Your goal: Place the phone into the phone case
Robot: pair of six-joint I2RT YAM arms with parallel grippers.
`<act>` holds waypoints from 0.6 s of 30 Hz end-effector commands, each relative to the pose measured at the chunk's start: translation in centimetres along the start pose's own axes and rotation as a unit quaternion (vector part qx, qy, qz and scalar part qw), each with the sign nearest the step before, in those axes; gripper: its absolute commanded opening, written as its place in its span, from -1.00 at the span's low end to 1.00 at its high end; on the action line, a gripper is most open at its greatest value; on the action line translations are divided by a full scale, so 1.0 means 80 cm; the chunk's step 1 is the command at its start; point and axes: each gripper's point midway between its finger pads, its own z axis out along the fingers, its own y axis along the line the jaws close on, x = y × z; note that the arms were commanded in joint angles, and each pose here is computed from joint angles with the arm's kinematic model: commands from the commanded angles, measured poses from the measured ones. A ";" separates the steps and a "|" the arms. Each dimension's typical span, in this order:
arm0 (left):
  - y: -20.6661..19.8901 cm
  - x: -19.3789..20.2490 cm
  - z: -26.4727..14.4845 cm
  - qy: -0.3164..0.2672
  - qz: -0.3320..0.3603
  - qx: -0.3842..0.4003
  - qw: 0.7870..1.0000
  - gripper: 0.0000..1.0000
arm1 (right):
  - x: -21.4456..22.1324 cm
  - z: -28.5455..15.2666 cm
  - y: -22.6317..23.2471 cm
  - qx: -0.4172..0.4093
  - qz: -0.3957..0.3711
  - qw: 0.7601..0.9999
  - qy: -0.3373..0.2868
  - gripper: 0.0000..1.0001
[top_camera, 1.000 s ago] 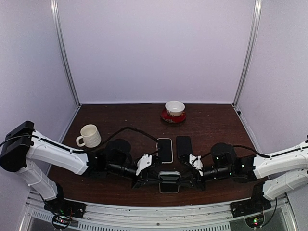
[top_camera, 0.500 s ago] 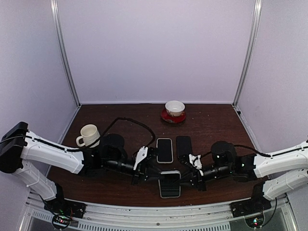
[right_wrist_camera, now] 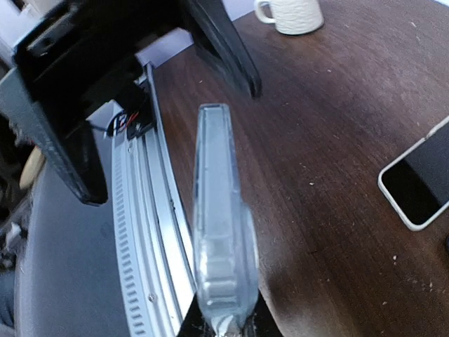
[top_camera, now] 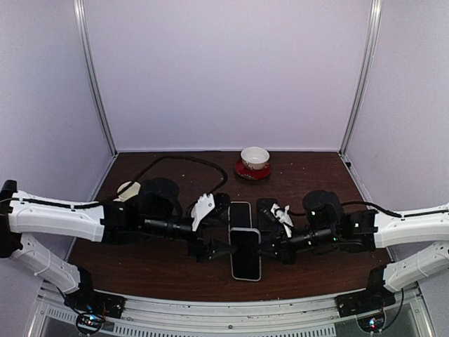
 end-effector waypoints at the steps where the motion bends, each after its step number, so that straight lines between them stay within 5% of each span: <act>1: 0.083 -0.018 -0.080 0.096 -0.035 -0.217 0.971 0.78 | -0.029 0.007 -0.017 0.043 0.220 0.974 -0.015 -1.00; 5: 0.134 -0.006 -0.149 0.118 -0.121 -0.281 0.945 0.87 | -0.025 0.039 -0.025 0.025 0.344 0.939 -0.022 -1.00; 13: 0.156 0.027 -0.190 0.167 -0.162 -0.297 0.926 0.89 | 0.015 0.084 -0.026 0.017 0.389 0.917 0.083 -1.00; 18: 0.137 0.027 -0.197 0.141 -0.187 -0.278 0.932 0.89 | 0.045 0.087 -0.034 -0.001 0.426 0.898 0.115 -1.00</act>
